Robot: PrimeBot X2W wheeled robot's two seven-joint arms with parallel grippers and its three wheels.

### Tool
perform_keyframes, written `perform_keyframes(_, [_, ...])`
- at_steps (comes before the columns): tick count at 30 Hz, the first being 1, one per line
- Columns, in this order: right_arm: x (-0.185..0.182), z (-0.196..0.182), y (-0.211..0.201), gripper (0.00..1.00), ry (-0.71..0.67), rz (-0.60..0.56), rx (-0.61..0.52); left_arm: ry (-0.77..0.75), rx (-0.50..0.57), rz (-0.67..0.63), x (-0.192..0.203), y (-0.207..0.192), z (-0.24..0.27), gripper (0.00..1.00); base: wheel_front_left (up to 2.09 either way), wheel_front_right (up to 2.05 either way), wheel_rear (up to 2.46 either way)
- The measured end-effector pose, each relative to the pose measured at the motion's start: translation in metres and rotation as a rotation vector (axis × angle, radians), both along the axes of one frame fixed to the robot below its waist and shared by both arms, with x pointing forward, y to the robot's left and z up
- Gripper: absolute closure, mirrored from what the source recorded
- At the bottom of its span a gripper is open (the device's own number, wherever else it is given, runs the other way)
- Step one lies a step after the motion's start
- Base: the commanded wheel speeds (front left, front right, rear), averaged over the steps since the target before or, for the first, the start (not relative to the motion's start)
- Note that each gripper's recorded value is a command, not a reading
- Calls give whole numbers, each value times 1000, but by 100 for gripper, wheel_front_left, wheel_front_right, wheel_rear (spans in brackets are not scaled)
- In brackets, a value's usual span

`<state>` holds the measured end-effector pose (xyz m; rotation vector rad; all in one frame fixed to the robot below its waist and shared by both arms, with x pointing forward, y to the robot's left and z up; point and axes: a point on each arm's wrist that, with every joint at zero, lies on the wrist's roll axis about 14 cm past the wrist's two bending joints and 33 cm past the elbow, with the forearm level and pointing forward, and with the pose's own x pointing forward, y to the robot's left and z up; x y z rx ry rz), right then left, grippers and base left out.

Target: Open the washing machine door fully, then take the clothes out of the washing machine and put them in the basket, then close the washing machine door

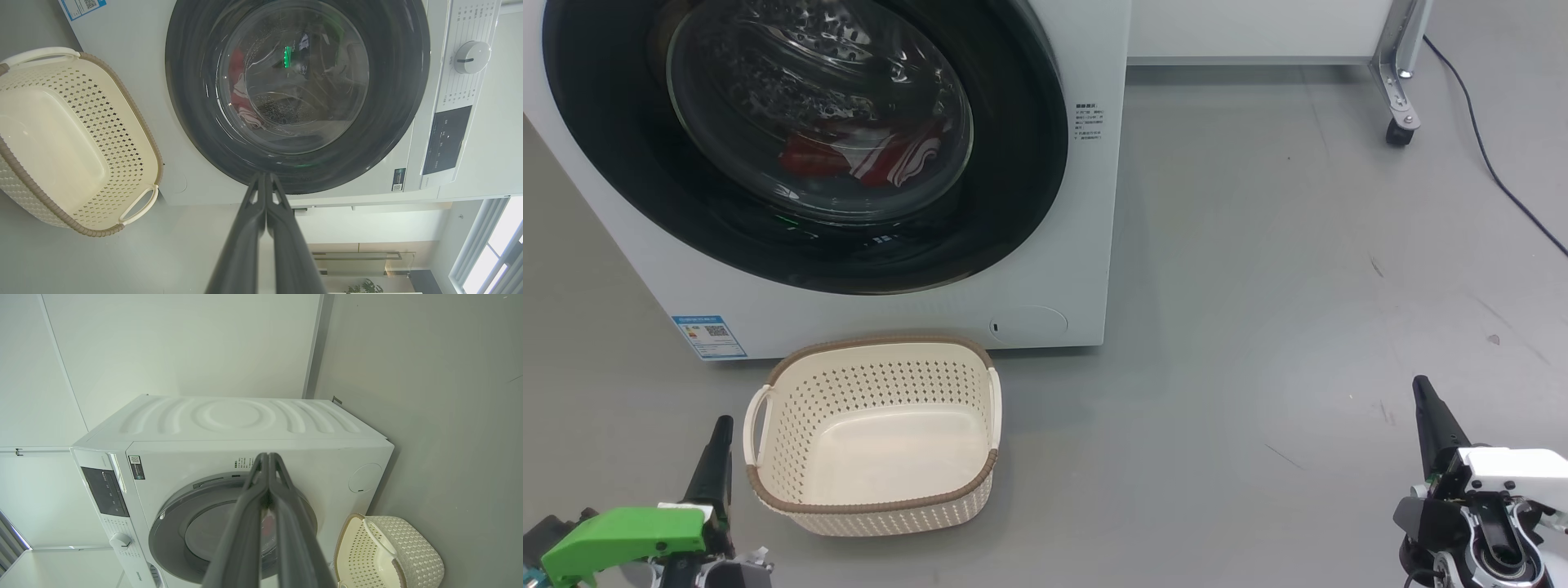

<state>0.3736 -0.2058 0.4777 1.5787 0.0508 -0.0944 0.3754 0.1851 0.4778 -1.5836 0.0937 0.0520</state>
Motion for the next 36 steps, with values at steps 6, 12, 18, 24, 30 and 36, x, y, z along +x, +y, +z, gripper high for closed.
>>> perform_keyframes(6, [0,0,0,100,0,0,0,0,0,0,0,0,0,100,0,0,0])
perform_keyframes(12, [0,0,0,100,0,0,0,0,0,0,0,0,0,100,0,0,0])
perform_keyframes(18, [0,0,0,100,0,0,0,0,0,0,0,0,0,100,0,0,0])
perform_keyframes(24, [0,0,0,100,0,0,0,0,0,0,0,0,0,100,0,0,0])
perform_keyframes(30, [0,0,0,100,0,0,0,0,0,0,0,0,0,100,0,0,0])
perform_keyframes(36, [0,0,0,0,1,0,0,1,0,0,0,0,0,0,0,0,0])
